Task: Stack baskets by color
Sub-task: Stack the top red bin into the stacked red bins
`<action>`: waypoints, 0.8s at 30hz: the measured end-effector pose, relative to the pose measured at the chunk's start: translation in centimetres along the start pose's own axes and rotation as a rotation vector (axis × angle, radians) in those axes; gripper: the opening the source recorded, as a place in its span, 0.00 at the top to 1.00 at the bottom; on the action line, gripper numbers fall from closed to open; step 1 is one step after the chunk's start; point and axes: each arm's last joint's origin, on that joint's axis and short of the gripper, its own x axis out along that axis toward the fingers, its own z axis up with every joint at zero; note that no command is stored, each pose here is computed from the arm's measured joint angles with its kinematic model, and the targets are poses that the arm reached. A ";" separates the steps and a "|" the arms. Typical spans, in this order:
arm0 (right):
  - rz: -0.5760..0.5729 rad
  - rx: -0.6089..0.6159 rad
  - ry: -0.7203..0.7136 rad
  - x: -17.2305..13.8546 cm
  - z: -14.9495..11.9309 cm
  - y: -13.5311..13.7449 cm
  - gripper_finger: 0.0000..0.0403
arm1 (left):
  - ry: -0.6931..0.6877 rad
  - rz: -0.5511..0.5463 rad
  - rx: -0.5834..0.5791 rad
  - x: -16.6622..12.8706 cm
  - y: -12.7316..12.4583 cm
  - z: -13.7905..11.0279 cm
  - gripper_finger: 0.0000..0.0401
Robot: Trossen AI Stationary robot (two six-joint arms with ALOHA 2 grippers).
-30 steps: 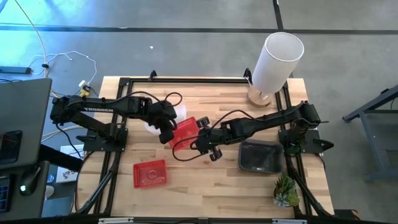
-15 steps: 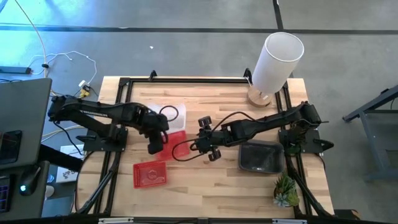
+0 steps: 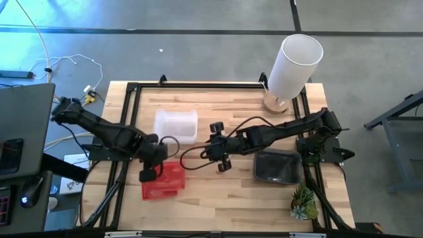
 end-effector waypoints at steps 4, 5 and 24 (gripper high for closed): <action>-0.001 0.002 -0.007 -0.2 0.2 -0.1 0.61 | 0.008 -0.008 0.012 0.0 -1.3 -0.9 1.00; -0.001 0.001 -0.006 -0.2 0.2 -0.1 0.61 | 0.008 -0.007 0.016 0.0 -1.7 -1.1 1.00; 0.016 0.017 -0.009 -0.2 0.2 -0.1 0.61 | -0.124 -0.051 -0.082 1.4 -2.2 -7.0 1.00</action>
